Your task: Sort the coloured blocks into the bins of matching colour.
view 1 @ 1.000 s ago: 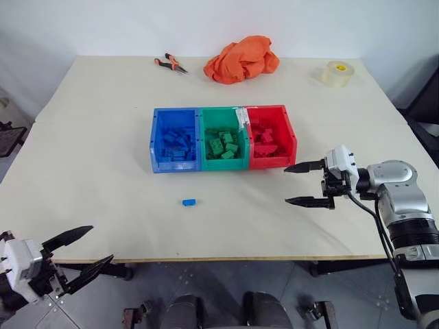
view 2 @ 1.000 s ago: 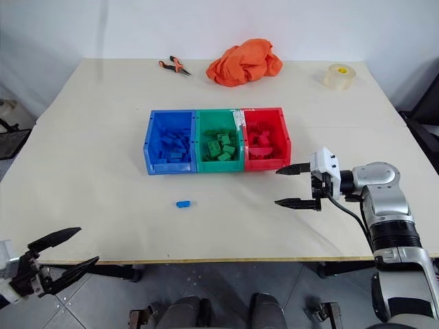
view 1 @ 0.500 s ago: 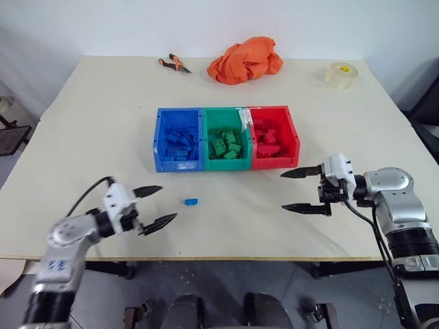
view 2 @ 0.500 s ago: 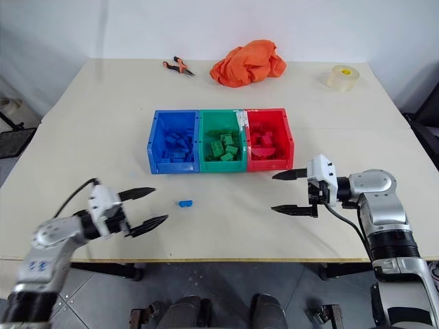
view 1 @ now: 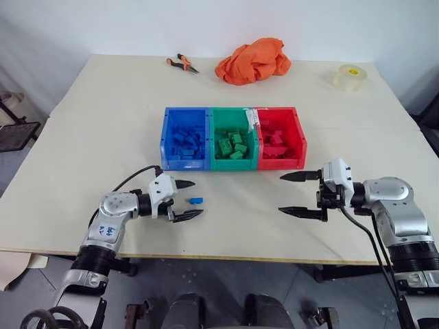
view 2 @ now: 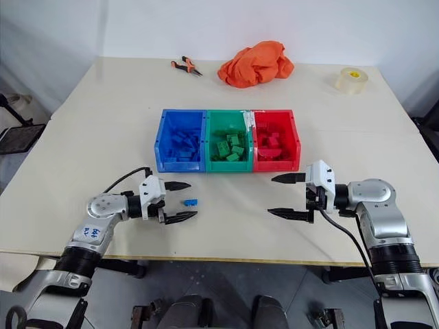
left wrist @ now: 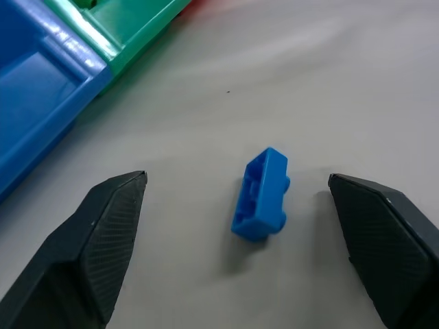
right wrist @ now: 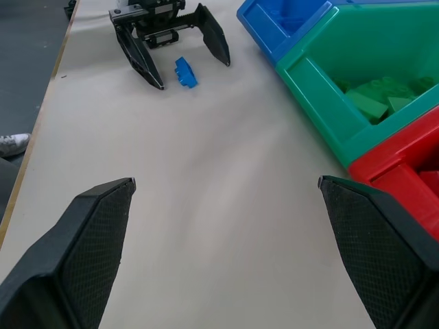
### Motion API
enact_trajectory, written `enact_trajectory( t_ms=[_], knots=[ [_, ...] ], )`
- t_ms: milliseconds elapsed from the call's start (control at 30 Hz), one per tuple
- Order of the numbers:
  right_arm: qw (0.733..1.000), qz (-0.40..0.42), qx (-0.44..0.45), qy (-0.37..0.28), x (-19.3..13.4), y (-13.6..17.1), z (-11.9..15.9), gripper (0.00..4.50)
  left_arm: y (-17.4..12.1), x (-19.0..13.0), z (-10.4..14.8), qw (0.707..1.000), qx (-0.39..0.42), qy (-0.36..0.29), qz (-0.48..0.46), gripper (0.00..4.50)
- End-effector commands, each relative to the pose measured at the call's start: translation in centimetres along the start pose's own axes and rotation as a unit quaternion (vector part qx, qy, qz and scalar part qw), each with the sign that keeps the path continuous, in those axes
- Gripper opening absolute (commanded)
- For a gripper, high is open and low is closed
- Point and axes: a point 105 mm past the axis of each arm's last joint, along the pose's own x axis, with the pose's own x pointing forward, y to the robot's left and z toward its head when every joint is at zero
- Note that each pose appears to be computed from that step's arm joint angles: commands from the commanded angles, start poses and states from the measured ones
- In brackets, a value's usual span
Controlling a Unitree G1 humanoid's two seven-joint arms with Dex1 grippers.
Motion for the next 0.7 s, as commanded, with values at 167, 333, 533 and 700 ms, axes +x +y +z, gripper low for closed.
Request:
enact_trajectory(
  t_ms=[167, 333, 533, 700],
  knots=[
    [0.999, -0.033, -0.019, -0.006, -1.4, -0.7, 1.1, 4.5, -0.1, -0.3, -2.1, 0.998, -0.019, 0.055, -0.011, 2.11],
    [0.999, -0.039, -0.02, -0.007, -1.2, -0.9, 1.1, 4.5, 0.9, -0.5, -0.9, 0.999, -0.019, 0.025, 0.015, 0.61],
    [0.998, -0.049, -0.023, -0.01, -1.1, -1.1, 1.2, 4.5, 3.6, -0.8, 2.9, 0.997, -0.008, -0.028, 0.076, 0.39],
    [0.998, -0.054, -0.023, -0.014, -1.0, -0.9, 1.2, 4.5, 7.0, -1.6, 6.1, 0.987, 0.009, -0.066, 0.146, 0.39]
  ],
)
